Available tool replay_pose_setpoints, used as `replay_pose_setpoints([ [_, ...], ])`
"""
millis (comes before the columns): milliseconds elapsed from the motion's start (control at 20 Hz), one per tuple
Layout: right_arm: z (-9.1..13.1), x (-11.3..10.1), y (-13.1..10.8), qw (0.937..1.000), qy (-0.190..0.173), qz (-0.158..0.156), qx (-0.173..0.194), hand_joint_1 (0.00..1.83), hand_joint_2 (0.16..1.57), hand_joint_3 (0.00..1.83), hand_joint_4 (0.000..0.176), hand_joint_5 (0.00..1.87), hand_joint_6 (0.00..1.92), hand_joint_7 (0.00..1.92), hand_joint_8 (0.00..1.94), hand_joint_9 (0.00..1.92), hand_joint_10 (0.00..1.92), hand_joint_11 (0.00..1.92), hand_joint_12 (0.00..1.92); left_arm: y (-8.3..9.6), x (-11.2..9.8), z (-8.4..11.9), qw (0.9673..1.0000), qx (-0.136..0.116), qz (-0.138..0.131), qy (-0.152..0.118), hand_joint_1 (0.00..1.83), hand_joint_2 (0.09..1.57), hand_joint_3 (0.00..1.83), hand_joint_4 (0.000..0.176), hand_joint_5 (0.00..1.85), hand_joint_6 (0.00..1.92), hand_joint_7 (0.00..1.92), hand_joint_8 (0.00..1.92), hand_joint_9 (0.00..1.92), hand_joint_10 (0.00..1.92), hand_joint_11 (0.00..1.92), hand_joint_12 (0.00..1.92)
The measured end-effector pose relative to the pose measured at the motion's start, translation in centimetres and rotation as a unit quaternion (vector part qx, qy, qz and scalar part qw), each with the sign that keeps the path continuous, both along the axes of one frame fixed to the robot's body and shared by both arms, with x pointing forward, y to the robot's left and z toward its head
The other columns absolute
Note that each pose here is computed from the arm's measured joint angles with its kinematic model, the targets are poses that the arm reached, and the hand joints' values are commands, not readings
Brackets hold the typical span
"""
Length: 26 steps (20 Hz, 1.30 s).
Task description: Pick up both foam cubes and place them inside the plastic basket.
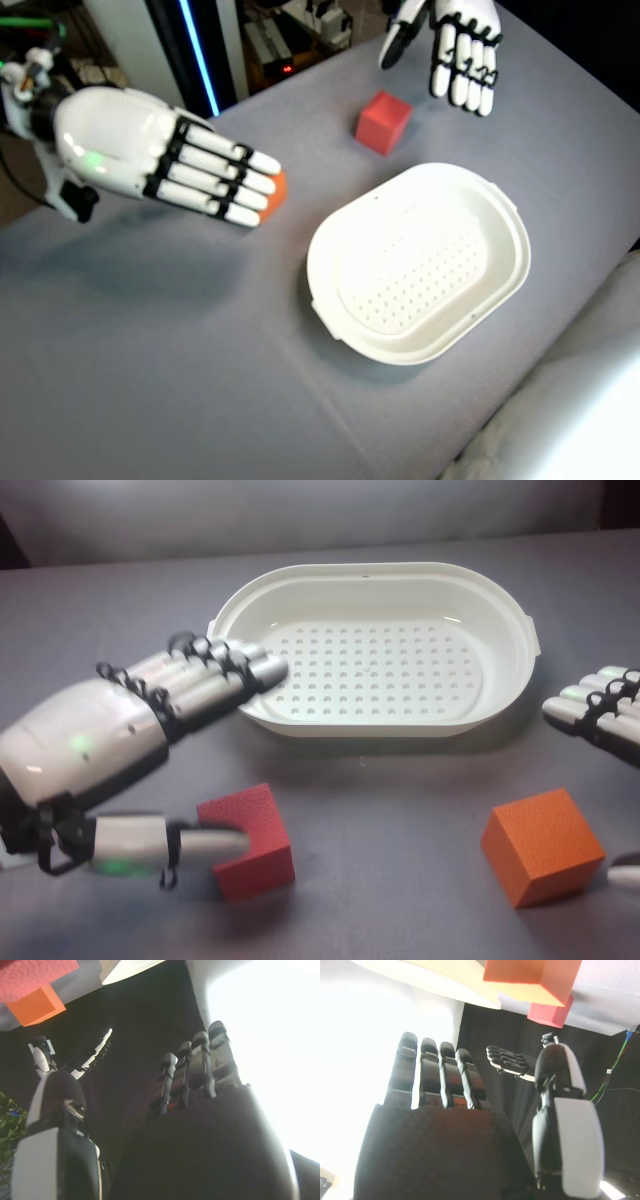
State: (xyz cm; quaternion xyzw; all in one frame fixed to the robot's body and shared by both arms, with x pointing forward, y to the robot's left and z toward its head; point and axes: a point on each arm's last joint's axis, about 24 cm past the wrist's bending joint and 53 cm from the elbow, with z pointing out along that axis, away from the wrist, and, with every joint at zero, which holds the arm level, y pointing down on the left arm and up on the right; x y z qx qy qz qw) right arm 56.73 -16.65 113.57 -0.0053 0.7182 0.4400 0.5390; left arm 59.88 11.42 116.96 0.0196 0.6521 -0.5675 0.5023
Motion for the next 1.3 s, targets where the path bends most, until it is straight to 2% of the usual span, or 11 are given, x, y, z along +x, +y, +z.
replay_pose_setpoints([
  [150, -1.7, 0.1, 0.6, 0.9997, 0.021, 0.007, -0.008, 0.65, 1.02, 0.0, 0.0, 0.0, 0.0, 0.0, 0.0, 0.0, 0.0, 0.0, 0.0, -0.9, -0.4, -1.7, 0.9996, 0.012, -0.01, 0.024, 0.57, 0.99, 0.0, 0.017, 0.0, 0.0, 0.0, 0.0, 0.0, 0.0, 0.02, 0.03],
  [300, -3.1, 1.0, 1.4, 0.9991, 0.039, 0.009, -0.011, 0.74, 0.98, 0.0, 0.0, 0.0, 0.0, 0.0, 0.0, 0.0, 0.0, 0.0, 0.0, -1.5, -0.2, -3.2, 0.9987, 0.016, -0.013, 0.046, 0.61, 0.94, 0.0, 0.037, 0.0, 0.0, 0.0, 0.0, 0.0, 0.0, 0.0, 0.57],
  [500, -4.8, 1.8, 2.5, 0.9981, 0.058, 0.013, -0.017, 0.78, 0.98, 0.0, 0.0, 0.0, 0.0, 0.0, 0.0, 0.0, 0.0, 0.0, 0.0, -2.0, 0.1, -5.1, 0.997, 0.032, -0.013, 0.069, 0.73, 0.91, 0.0, 0.053, 0.0, 0.0, 0.0, 0.0, 0.0, 0.0, 0.0, 0.7],
  [650, -5.8, 2.6, 2.9, 0.9974, 0.067, 0.012, -0.023, 0.78, 1.08, 0.01, 0.0, 0.02, 0.0, 0.14, 0.02, 0.1, 0.03, 0.02, 0.02, -2.2, 0.6, -6.2, 0.9959, 0.039, -0.009, 0.081, 0.83, 1.02, 0.01, 0.0, 0.03, 0.0, 0.08, 0.01, 0.13, 0.04, 0.0, 1.18],
  [700, -6.1, 2.7, 3.1, 0.9971, 0.071, 0.012, -0.023, 0.82, 1.11, 0.0, 0.0, 0.09, 0.01, 0.22, 0.0, 0.18, 0.01, 0.0, 0.24, -2.3, 0.8, -6.5, 0.9955, 0.038, -0.009, 0.086, 0.88, 1.06, 0.01, 0.0, 0.1, 0.01, 0.15, 0.01, 0.18, 0.05, 0.0, 1.34],
  [750, -6.6, 2.9, 3.2, 0.9966, 0.079, 0.011, -0.021, 0.91, 1.14, 0.0, 0.0, 0.26, 0.04, 0.42, 0.03, 0.34, 0.08, 0.0, 0.79, -2.4, 0.9, -7.0, 0.995, 0.04, -0.009, 0.092, 0.99, 1.11, 0.01, 0.0, 0.28, 0.03, 0.33, 0.03, 0.34, 0.16, 0.04, 1.47],
  [800, -6.6, 3.1, 3.4, 0.9965, 0.082, 0.01, -0.012, 1.07, 1.17, 0.0, 0.0, 0.61, 0.18, 0.76, 0.17, 0.54, 0.52, 0.11, 1.33, -2.4, 1.0, -7.3, 0.9945, 0.041, -0.007, 0.096, 1.17, 1.11, 0.0, 0.0, 0.55, 0.06, 0.66, 0.18, 0.56, 0.69, 0.35, 1.53],
  [850, -6.4, 3.3, 3.4, 0.9969, 0.078, 0.009, -0.011, 1.17, 1.24, 0.0, 0.0, 0.67, 1.06, 0.87, 1.05, 0.64, 0.9, 0.28, 1.62, -2.5, 1.1, -7.4, 0.9944, 0.04, -0.007, 0.098, 1.3, 1.16, 0.0, 0.0, 0.7, 0.07, 0.79, 1.04, 0.7, 1.11, 0.59, 1.6],
  [900, -6.0, 3.5, 3.5, 0.9972, 0.074, 0.008, -0.006, 1.2, 1.25, 0.0, 0.0, 0.69, 1.15, 0.83, 1.44, 0.77, 1.37, 0.55, 1.78, -2.7, 1.3, -6.9, 0.9948, 0.03, -0.007, 0.097, 1.24, 1.2, 0.03, 0.0, 0.72, 0.89, 0.84, 1.38, 0.9, 1.35, 0.87, 1.64],
  [1000, -5.9, 3.5, 3.6, 0.9972, 0.074, 0.01, -0.002, 1.34, 1.24, 0.0, 0.0, 0.66, 1.15, 0.77, 1.45, 0.74, 1.64, 0.6, 1.82, -2.6, 1.3, -6.8, 0.9951, 0.028, -0.006, 0.095, 1.22, 1.24, 0.0, 0.0, 0.74, 1.1, 0.76, 1.6, 0.86, 1.58, 0.89, 1.7],
  [1300, -1.5, 3.5, 2.3, 0.9997, 0.017, 0.006, 0.015, 1.34, 1.22, 0.0, 0.0, 0.64, 1.29, 0.79, 1.3, 0.83, 1.51, 0.63, 1.62, -1.8, 1.7, -2.4, 0.9995, 0.012, 0.001, 0.028, 1.33, 1.27, 0.0, 0.0, 0.59, 1.3, 0.67, 1.48, 0.77, 1.65, 0.71, 1.73],
])
